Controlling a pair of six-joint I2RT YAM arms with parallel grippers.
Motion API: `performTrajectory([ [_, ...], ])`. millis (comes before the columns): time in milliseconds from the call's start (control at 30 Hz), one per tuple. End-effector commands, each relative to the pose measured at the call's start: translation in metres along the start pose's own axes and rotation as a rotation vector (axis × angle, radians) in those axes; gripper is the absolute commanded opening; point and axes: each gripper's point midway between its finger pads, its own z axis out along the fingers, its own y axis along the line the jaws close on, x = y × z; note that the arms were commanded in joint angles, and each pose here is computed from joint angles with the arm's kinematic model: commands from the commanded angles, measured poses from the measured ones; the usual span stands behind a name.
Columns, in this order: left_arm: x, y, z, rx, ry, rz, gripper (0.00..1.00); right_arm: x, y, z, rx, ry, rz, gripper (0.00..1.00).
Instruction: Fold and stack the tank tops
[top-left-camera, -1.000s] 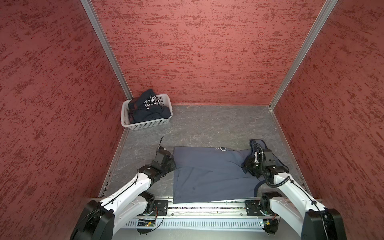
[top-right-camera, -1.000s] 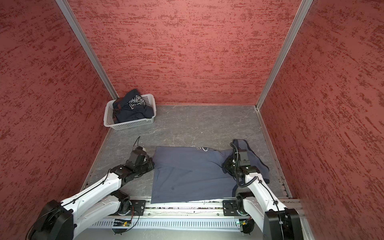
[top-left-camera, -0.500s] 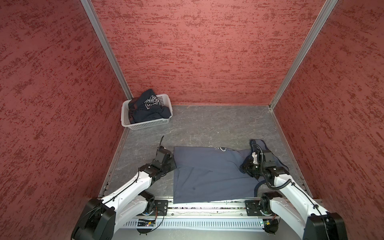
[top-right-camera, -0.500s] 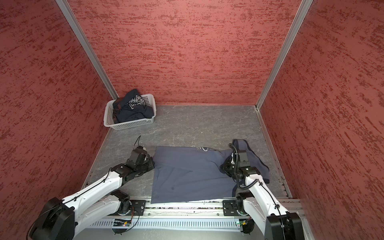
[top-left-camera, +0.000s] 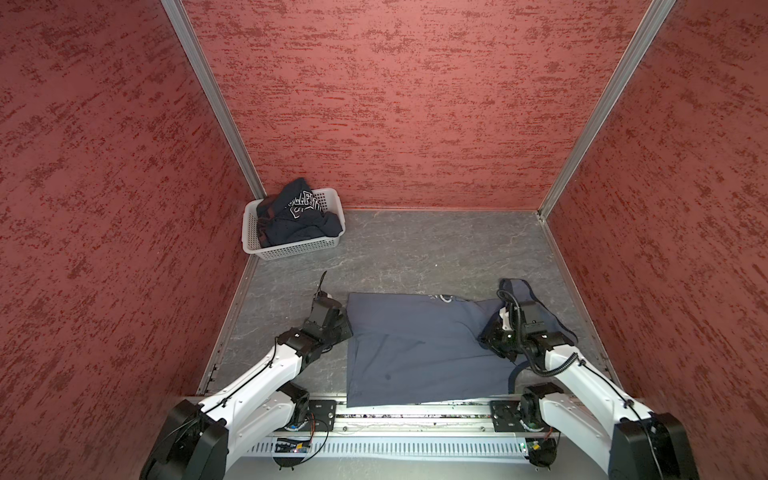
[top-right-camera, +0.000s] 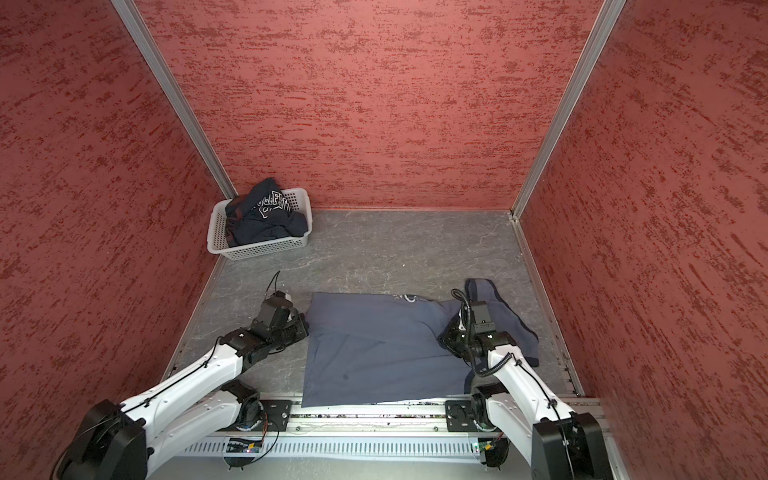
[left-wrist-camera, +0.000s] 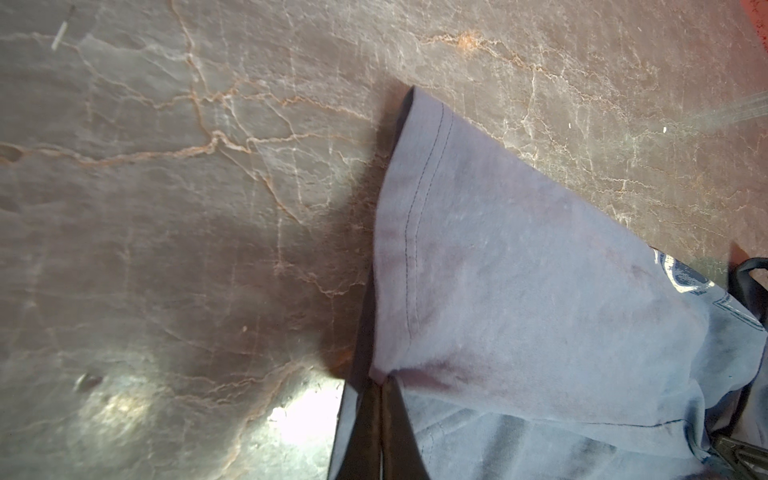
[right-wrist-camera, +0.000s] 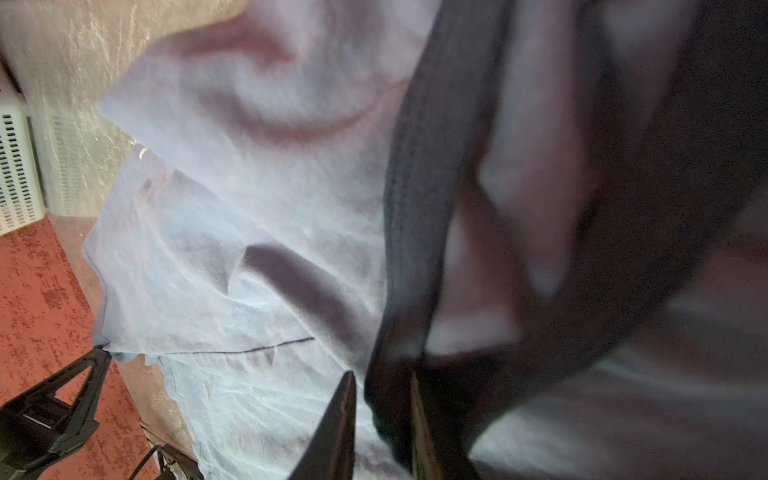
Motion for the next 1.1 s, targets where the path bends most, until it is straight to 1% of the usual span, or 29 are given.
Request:
performTrajectory([
  [0,-0.011,-0.007,-0.005,0.007,-0.035,0.01,0.0,0.0,-0.004,-0.001,0.032,-0.015,-0.007,0.17],
  [33,-0.012,-0.008,-0.006,0.009,-0.036,0.011,0.0,-0.001,-0.004,-0.002,0.032,-0.017,-0.007,0.12],
  [100,-0.013,-0.009,-0.007,0.011,-0.037,0.013,0.0,-0.004,-0.001,-0.004,0.025,-0.032,-0.011,0.06],
  [200,-0.019,-0.016,-0.011,0.023,-0.047,0.02,0.0,-0.014,0.013,-0.015,-0.007,-0.079,-0.034,0.0],
  [233,-0.022,-0.019,-0.014,0.026,-0.051,0.023,0.0,-0.017,0.018,-0.02,-0.014,-0.096,-0.044,0.0],
  [333,-0.038,-0.032,-0.031,0.047,-0.088,0.041,0.0,-0.039,0.046,-0.053,-0.062,-0.21,-0.088,0.0],
  [433,-0.063,-0.048,-0.06,0.084,-0.157,0.061,0.0,-0.069,0.074,-0.105,-0.055,-0.386,-0.144,0.0],
  [600,-0.111,-0.076,-0.121,0.139,-0.289,0.115,0.0,-0.11,0.127,-0.211,-0.067,-0.693,-0.257,0.0],
  [733,-0.144,-0.102,-0.175,0.186,-0.388,0.175,0.0,-0.126,0.165,-0.289,-0.098,-0.892,-0.333,0.0],
  [800,-0.159,-0.119,-0.207,0.225,-0.441,0.214,0.0,-0.127,0.188,-0.33,-0.147,-0.981,-0.379,0.0],
  [933,-0.181,-0.154,-0.279,0.318,-0.535,0.287,0.0,-0.123,0.221,-0.388,-0.236,-1.082,-0.431,0.0],
  [1000,-0.184,-0.17,-0.317,0.399,-0.587,0.312,0.0,-0.115,0.232,-0.414,-0.286,-1.126,-0.45,0.0],
  [1033,-0.183,-0.173,-0.326,0.424,-0.603,0.311,0.0,-0.112,0.235,-0.422,-0.306,-1.143,-0.455,0.0],
  [1067,-0.182,-0.172,-0.327,0.43,-0.603,0.307,0.0,-0.108,0.236,-0.427,-0.325,-1.154,-0.462,0.0],
])
